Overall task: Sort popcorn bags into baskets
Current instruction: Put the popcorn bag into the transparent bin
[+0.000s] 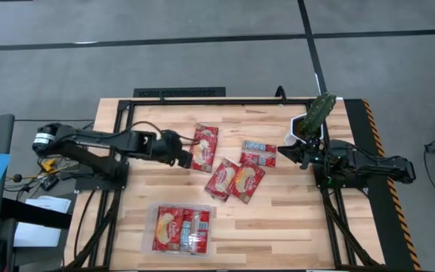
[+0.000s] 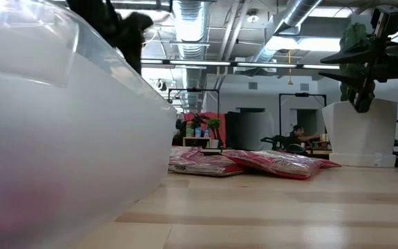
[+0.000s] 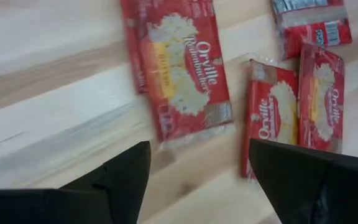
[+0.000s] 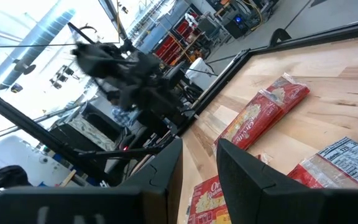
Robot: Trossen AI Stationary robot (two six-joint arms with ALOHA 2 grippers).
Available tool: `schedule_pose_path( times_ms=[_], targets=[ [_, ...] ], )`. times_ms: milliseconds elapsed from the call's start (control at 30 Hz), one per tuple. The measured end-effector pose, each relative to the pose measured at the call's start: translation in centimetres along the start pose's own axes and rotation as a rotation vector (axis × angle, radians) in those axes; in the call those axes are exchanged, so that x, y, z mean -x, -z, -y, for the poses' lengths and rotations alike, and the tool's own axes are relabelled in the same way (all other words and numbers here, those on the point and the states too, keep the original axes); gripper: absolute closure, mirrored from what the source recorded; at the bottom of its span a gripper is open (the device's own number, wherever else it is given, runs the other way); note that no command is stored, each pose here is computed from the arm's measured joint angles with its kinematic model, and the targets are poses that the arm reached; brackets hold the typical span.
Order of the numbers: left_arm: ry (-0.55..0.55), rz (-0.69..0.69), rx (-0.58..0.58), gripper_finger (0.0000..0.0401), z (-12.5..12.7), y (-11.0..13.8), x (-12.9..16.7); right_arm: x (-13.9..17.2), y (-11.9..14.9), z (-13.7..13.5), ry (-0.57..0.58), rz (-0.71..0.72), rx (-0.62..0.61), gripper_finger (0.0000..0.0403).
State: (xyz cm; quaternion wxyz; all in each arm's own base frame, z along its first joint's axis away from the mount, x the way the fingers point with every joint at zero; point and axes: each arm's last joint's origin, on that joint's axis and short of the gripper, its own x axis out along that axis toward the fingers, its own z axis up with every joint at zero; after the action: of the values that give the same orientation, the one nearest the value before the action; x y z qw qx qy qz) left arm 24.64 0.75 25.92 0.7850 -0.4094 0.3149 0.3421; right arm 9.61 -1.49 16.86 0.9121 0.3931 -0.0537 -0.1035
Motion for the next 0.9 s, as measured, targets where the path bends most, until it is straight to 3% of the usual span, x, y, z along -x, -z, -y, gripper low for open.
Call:
schedule_pose_path(
  times_ms=[333,467,600,900],
  targets=[
    [-0.019,-0.016,0.058,0.0143,-5.6,0.6,-5.9,0.0,0.0,0.0,0.000,0.001,0.003,0.0280],
    [-0.050,-0.022,0.030,0.0143,-5.9,0.7,-7.6,0.0,0.0,0.0,0.001,0.001,0.003,0.0280],
    [0.039,-0.043,0.034,0.0143,-5.1,0.6,-9.8,0.0,0.0,0.0,0.001,0.001,0.004,0.0280],
    [0.046,-0.135,0.033,0.0152,-4.4,1.2,-13.5,0.0,0.0,0.0,0.001,0.001,0.003,0.0280]
  ],
)
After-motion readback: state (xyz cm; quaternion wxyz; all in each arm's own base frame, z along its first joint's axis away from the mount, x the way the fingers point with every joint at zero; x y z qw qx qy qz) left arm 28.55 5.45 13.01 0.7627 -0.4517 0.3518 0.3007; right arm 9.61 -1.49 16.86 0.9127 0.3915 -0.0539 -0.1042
